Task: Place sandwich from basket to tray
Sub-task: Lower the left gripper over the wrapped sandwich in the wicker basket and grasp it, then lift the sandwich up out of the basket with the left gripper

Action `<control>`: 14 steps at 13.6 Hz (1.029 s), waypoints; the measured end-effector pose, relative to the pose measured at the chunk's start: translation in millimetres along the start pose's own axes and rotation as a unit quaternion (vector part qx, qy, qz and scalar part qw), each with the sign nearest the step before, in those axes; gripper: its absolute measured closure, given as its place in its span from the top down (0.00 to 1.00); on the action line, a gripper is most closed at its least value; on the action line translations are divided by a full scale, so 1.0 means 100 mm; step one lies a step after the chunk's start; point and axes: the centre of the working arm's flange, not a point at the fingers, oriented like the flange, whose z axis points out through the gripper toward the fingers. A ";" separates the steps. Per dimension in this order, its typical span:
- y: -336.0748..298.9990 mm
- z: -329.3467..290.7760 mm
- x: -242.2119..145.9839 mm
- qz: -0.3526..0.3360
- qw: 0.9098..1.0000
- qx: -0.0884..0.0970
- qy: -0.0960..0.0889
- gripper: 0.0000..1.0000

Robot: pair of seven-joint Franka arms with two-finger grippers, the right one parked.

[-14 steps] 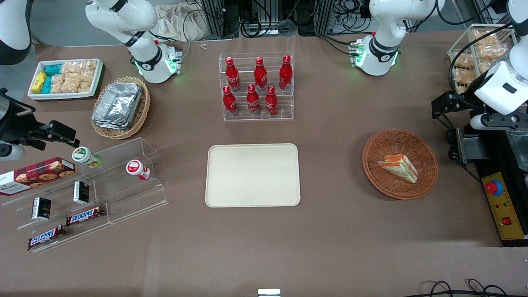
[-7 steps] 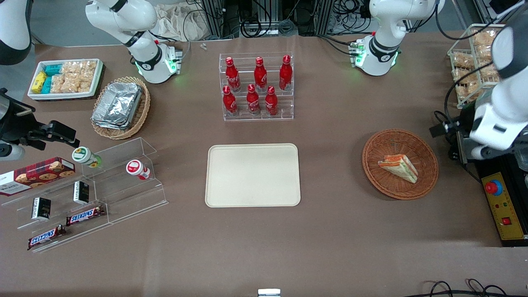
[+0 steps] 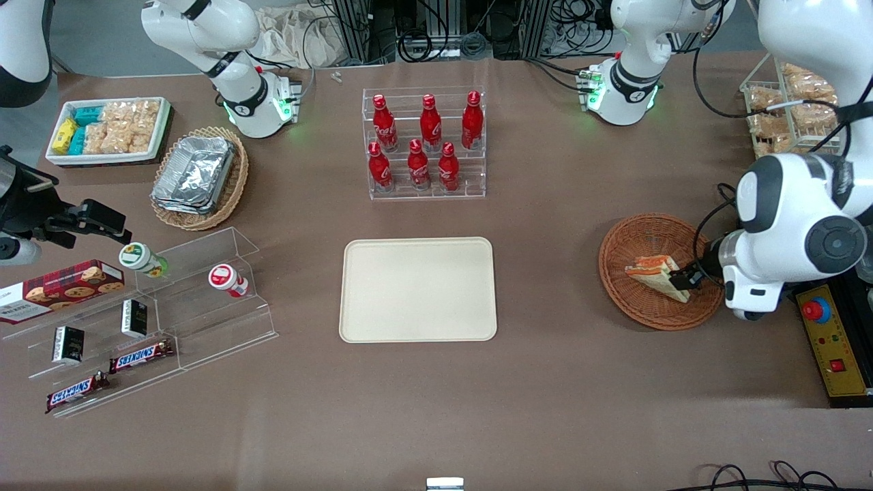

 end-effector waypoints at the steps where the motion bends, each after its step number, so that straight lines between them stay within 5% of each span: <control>1: -0.06 0.15 0.05 -0.019 1.000 -0.011 -0.012 1.00; 9: -0.28 1.04 0.00 -0.062 0.997 -0.042 0.001 0.95; 14: -0.23 0.70 0.03 -0.065 0.996 -0.063 0.020 0.41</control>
